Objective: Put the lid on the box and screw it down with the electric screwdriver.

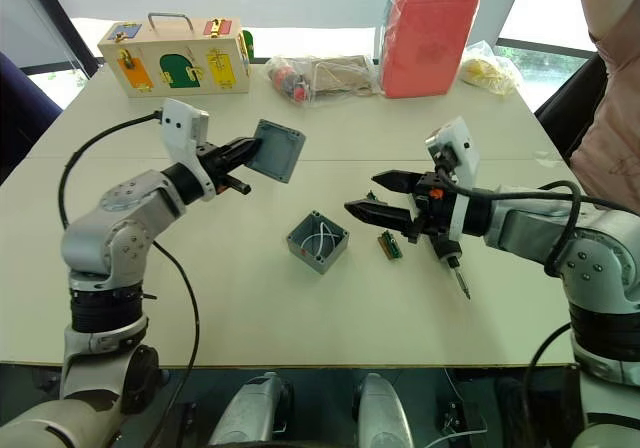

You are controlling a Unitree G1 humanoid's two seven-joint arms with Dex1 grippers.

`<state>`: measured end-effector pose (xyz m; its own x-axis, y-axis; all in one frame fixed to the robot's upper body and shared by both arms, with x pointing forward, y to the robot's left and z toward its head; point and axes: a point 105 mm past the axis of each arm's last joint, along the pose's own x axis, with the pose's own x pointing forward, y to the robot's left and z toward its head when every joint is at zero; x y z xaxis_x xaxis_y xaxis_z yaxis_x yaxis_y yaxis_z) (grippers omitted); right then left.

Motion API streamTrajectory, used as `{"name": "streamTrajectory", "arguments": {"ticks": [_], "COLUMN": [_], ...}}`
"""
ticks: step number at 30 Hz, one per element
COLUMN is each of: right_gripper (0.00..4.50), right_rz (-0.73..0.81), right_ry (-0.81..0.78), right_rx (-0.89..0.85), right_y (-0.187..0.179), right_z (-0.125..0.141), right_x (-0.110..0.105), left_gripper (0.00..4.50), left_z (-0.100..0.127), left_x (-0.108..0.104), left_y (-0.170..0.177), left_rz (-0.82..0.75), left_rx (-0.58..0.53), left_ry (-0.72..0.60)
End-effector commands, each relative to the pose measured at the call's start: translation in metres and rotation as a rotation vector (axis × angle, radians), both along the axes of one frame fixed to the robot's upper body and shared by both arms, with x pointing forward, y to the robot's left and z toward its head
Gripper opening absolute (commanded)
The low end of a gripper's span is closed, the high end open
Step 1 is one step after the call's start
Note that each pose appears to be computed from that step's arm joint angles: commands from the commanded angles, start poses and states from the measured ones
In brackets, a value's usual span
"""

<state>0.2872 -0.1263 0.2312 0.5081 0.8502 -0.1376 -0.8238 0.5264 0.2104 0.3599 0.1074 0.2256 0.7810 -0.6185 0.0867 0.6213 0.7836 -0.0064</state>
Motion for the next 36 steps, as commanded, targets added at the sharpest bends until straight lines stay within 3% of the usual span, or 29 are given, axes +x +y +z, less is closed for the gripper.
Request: {"name": "streamTrajectory", "arguments": {"ticks": [1, 12, 25, 26, 32, 36], "right_gripper": [4.50, 4.50, 4.50, 4.02, 2.19, 0.52], "right_rz": [-0.049, -0.118, -0.131, -0.131, -0.129, -0.128], "right_ry": [0.036, 0.194, 0.202, 0.201, 0.192, 0.172], "right_rx": [0.152, 0.322, 0.363, 0.367, 0.378, 0.375], "right_y": [0.006, 0.042, 0.055, 0.056, 0.058, 0.056], "right_z": [0.016, 0.005, 0.007, 0.007, 0.009, 0.012], "right_x": [0.005, 0.009, 0.015, 0.015, 0.016, 0.016], "left_gripper": [0.08, 0.08, 0.08, 0.00, 0.00, 0.00], "left_z": [0.007, 0.001, 0.001, 0.001, -0.003, -0.004], "left_x": [-0.004, -0.004, -0.005, -0.005, -0.005, -0.006], "left_y": [-0.017, -0.035, -0.038, -0.038, -0.038, -0.037], "left_rz": [-0.057, -0.094, -0.096, -0.095, -0.090, -0.090], "left_rx": [0.005, -0.014, -0.023, -0.024, -0.023, -0.020], "left_ry": [-0.113, -0.160, -0.165, -0.165, -0.155, -0.150]}}
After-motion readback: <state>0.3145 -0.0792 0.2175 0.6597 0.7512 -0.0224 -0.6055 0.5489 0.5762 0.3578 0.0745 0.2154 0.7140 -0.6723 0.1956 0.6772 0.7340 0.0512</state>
